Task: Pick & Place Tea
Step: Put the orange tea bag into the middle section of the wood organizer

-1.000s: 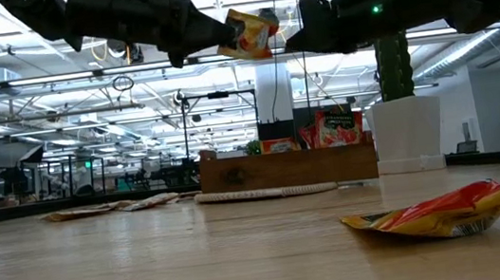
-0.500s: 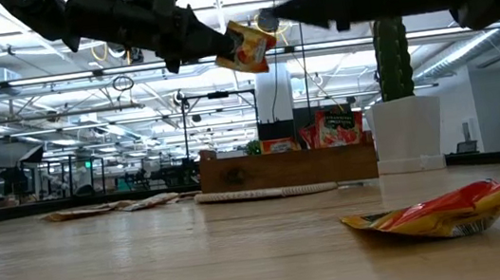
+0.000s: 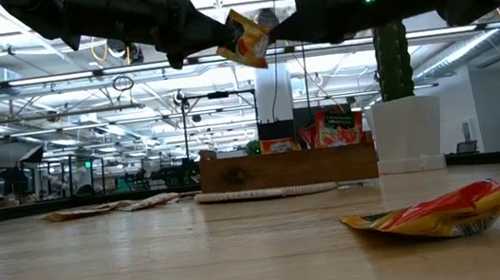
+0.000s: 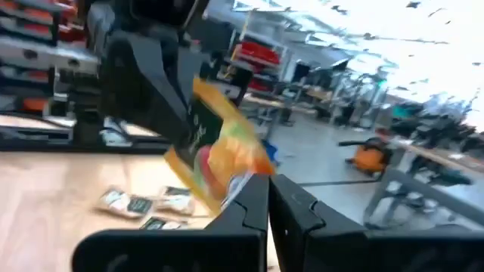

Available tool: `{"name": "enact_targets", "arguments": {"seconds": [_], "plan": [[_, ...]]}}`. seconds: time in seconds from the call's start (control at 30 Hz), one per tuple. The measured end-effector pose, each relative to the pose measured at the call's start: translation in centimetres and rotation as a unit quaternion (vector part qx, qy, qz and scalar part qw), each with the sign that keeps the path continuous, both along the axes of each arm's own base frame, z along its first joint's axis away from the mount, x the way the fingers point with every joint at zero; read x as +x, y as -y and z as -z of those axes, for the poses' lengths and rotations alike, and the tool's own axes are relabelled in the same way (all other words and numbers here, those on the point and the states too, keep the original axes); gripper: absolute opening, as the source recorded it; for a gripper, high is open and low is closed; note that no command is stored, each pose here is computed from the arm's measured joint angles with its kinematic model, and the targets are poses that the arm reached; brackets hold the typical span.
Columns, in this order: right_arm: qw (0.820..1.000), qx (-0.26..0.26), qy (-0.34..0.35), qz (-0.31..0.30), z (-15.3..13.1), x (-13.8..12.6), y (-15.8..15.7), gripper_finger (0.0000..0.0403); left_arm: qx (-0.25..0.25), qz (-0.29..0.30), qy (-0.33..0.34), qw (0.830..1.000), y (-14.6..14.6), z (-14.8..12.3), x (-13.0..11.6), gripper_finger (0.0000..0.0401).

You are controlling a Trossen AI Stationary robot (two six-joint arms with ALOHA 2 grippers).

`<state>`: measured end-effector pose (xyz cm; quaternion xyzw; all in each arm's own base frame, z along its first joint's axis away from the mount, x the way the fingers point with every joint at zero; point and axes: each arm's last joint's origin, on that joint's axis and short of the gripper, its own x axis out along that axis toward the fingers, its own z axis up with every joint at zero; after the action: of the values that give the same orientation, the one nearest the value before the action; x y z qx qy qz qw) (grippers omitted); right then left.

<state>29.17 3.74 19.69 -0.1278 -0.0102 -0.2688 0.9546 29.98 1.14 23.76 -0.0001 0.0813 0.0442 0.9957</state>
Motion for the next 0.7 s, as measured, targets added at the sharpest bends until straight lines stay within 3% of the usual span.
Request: {"name": "enact_targets", "arguments": {"seconds": [0.2, 0.4, 0.53, 0.7], "plan": [[0.996, -0.029, -0.025, 0.08, -0.1, -0.5, -0.5, 0.0, -0.001, 0.001, -0.004, 1.0, 0.0, 0.1, 0.0, 0.0], [0.995, -0.044, -0.029, 0.088, -0.3, -0.6, -1.0, 0.0, -0.001, -0.004, -0.012, 1.0, -0.2, 0.2, 0.0, 0.0], [0.989, -0.066, -0.05, 0.124, -0.4, -0.9, -1.1, 0.0, 0.001, -0.026, -0.092, 0.995, -1.6, -0.5, 0.4, 0.0], [0.982, -0.082, -0.064, 0.158, -1.5, -1.6, -1.4, 0.0, 0.036, -0.037, -0.22, 0.974, -3.7, -2.8, 2.5, 0.0]]}}
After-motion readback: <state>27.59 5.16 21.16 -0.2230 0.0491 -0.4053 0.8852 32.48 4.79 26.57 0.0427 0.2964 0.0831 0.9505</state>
